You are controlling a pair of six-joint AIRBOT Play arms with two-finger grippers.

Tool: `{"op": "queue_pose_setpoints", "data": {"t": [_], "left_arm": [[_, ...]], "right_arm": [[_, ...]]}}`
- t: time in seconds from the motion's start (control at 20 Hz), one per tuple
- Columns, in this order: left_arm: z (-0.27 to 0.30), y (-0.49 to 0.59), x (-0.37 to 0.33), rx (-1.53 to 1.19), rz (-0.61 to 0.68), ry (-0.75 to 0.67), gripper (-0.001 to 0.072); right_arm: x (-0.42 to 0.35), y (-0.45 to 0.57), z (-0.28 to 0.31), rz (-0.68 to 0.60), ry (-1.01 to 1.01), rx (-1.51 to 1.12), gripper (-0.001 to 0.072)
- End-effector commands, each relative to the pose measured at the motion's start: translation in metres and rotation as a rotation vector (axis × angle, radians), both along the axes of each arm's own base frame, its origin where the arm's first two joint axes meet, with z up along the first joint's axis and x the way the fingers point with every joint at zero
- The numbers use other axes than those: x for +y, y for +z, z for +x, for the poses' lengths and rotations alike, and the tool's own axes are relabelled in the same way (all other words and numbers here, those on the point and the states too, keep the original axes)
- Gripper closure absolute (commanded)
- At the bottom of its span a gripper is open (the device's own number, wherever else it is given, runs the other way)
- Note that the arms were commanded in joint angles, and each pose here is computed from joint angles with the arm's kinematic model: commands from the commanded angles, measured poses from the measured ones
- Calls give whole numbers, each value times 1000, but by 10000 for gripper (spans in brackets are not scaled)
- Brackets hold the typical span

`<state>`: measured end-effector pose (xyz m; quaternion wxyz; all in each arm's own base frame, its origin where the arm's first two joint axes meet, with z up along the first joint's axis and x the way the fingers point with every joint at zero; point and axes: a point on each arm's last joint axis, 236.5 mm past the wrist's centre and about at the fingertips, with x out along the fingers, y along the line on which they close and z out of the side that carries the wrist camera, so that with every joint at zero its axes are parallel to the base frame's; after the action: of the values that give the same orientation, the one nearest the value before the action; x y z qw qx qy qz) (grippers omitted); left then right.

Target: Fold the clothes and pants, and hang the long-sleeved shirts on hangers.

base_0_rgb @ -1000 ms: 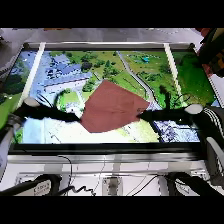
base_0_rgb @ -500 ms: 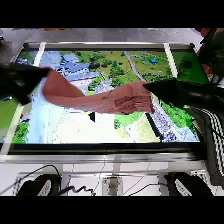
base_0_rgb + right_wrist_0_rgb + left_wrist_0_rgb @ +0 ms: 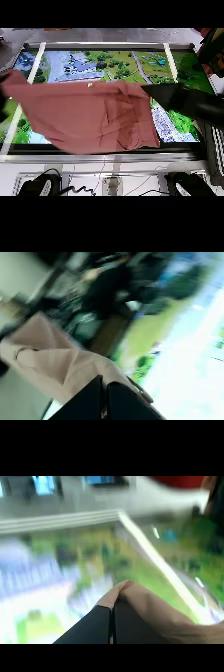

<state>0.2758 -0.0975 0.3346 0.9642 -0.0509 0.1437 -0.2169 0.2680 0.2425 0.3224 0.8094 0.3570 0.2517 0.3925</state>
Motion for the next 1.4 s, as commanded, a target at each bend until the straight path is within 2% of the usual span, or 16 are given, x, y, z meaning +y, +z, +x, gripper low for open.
{"op": "queue_pose_setpoints", "data": {"t": [0.0,0.15,0.25,0.4,0.5,0.6,0.8,0.9,0.95,1.0,1.05,1.1,1.15,1.35], "left_arm": [[73,-112,-8,306,-157,11,703],[136,-216,-10,498,-188,78,703],[143,-266,-32,644,-229,47,703],[131,-297,-60,748,-205,-24,704],[112,-301,-80,802,-182,-94,704],[87,-310,-99,871,-145,-173,703],[64,-348,-122,962,-72,-230,703],[67,-373,-127,999,-63,-215,700],[69,-384,-128,1017,-68,-204,632],[68,-391,-131,1047,-91,-200,243],[69,-395,-132,1062,-111,-195,23],[69,-395,-131,1066,-110,-195,12],[69,-395,-131,1064,-112,-194,12],[70,-395,-130,1063,-111,-194,13]], "right_arm": [[-1,-83,82,13,-220,168,693],[-16,-182,145,-43,-370,322,693],[-36,-234,170,-87,-433,418,693],[-74,-266,184,-124,-493,493,693],[-100,-277,181,-213,-480,501,693],[-122,-299,162,-356,-410,542,693],[-179,-343,117,-641,-329,672,693],[-184,-351,104,-674,-299,727,693],[-183,-354,98,-685,-279,740,693],[-182,-354,97,-708,-254,724,687],[-182,-354,99,-738,-229,680,554],[-185,-352,105,-751,-236,646,268],[-188,-350,114,-749,-264,615,196],[-194,-354,140,-689,-317,639,195]]}}
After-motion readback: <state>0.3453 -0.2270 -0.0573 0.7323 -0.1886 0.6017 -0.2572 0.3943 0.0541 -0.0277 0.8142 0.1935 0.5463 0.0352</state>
